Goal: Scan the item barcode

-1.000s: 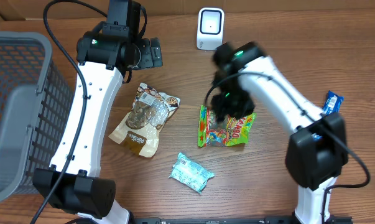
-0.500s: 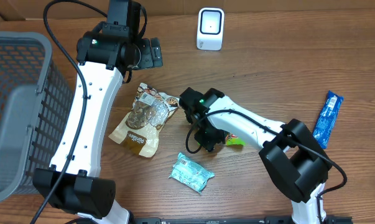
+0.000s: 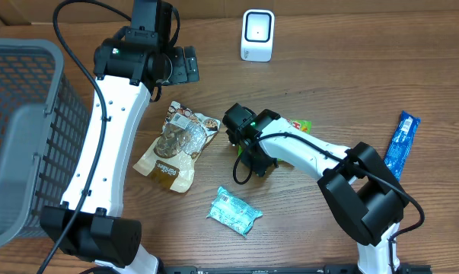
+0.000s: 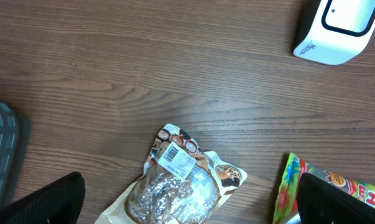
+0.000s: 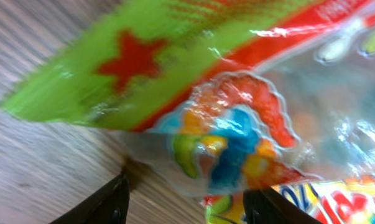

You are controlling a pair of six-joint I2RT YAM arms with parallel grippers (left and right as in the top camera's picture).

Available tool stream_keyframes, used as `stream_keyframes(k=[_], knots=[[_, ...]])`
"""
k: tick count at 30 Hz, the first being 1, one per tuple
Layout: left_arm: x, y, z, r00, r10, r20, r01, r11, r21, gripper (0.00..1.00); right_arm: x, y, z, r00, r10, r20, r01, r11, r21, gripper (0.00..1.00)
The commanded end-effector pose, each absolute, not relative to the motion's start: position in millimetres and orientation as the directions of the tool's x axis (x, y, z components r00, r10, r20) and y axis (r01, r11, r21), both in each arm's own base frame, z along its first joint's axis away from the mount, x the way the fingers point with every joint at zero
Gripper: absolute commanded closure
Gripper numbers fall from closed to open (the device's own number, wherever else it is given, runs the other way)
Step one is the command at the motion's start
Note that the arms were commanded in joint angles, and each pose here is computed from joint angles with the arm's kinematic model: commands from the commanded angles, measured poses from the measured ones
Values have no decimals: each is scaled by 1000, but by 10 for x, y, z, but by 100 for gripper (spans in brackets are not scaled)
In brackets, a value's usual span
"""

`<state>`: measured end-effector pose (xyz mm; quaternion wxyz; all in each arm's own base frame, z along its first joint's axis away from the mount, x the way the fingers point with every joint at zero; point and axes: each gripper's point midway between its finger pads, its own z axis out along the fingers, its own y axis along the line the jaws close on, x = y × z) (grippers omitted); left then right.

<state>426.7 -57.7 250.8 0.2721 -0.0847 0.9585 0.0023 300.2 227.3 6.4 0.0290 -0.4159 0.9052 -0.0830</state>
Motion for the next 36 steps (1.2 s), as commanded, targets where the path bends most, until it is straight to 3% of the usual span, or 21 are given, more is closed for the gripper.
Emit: stream_keyframes(k=[1, 5, 19, 23, 24, 26, 27, 30, 36], knots=[[4269, -549, 2629, -823, -145, -549, -151, 988, -36, 0, 3256, 2203, 309, -652, -758, -14, -722, 625, -296, 40], [4270, -549, 2629, -823, -145, -549, -151, 988, -36, 0, 3360, 2297, 475, -615, -786, -65, -735, 601, -312, 30], [4269, -549, 2629, -823, -145, -549, -151, 988, -36, 0, 3217, 2413, 16, -538, -835, -112, -806, 549, -223, 19], [4270, -550, 2629, -823, -145, -549, -151, 988, -36, 0, 3134, 2414, -94, -537, -836, -116, -814, 549, -191, 21], [4269, -549, 2629, -823, -145, -549, -151, 988, -36, 0, 3123, 2405, -101, -538, -835, -112, -814, 550, -189, 24], [4269, -549, 2629, -823, -145, -549, -151, 988, -36, 0, 3110, 2393, -103, -541, -834, -105, -813, 551, -187, 49], [4270, -549, 2629, -823, -145, -549, -151, 988, -36, 0, 3100, 2388, -105, -541, -835, -101, -814, 550, -185, 70], [4269, -549, 2627, -823, -145, -549, -151, 988, -36, 1, 3106, 2396, -95, -579, -807, -111, -787, 590, -182, 96], [4269, -549, 2629, -823, -145, -549, -151, 988, -36, 0, 3096, 2499, 185, -704, -699, -126, -691, 715, -108, 96]])
